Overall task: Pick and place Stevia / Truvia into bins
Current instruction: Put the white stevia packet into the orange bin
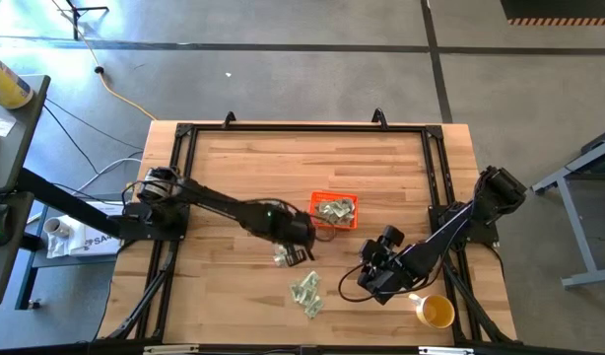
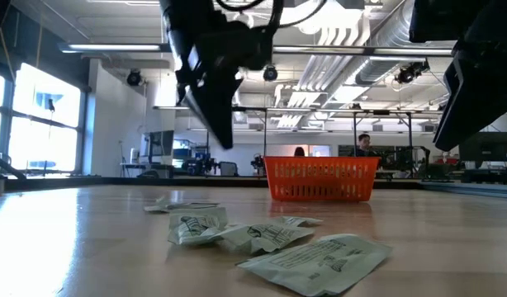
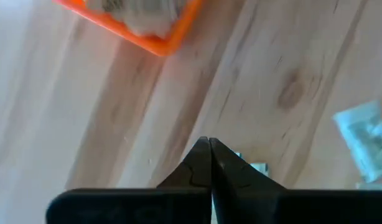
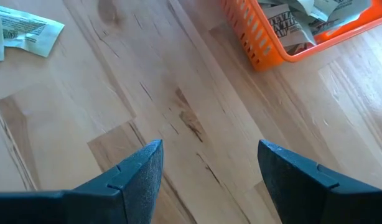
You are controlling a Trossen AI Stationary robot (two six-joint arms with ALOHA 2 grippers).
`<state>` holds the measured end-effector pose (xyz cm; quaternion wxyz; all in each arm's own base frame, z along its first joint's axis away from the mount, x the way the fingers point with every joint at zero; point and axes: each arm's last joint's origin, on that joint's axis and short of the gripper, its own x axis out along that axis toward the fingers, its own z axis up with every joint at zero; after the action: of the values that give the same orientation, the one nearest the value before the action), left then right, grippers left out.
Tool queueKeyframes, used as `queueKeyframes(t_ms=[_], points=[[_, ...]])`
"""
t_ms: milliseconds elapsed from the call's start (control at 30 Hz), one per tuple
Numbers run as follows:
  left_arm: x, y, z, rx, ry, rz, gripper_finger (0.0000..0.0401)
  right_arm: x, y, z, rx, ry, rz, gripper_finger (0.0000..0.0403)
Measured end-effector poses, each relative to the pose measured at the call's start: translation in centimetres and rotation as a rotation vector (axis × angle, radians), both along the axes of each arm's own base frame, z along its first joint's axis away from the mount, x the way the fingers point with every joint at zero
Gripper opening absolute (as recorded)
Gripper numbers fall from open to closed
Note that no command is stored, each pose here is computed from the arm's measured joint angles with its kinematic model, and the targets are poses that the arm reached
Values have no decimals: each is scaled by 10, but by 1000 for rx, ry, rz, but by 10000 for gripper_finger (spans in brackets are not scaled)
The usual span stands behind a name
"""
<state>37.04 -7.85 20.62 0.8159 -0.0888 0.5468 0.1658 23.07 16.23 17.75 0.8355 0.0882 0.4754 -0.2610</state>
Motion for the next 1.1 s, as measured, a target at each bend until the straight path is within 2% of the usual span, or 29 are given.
queueKeyframes(t_ms=[100, 167, 233, 333, 567, 700, 900, 1100], points=[[-1, 10, 7, -68, 13, -12, 30, -1, 0, 0, -5, 6, 0, 252], [-4, 13, 1, -158, 86, -26, 28, -1, -1, 0, -8, 9, 1, 252], [-5, 12, -7, -200, 149, -27, 38, -1, -1, 0, -11, 11, 4, 252], [-6, 7, -15, -231, 199, 0, 85, -1, -1, 0, -16, 13, 4, 252], [-5, 6, -17, -243, 192, 74, 224, -1, -3, 0, -42, 28, 27, 252], [-3, 6, -28, -220, 222, 85, 263, 1, -6, 0, -35, 50, 32, 252], [2, 3, -53, -257, 290, 93, 261, 4, -10, -1, 3, 69, 17, 252], [3, 7, -54, -268, 291, 110, 208, 6, -12, -1, 27, 78, 9, 252]])
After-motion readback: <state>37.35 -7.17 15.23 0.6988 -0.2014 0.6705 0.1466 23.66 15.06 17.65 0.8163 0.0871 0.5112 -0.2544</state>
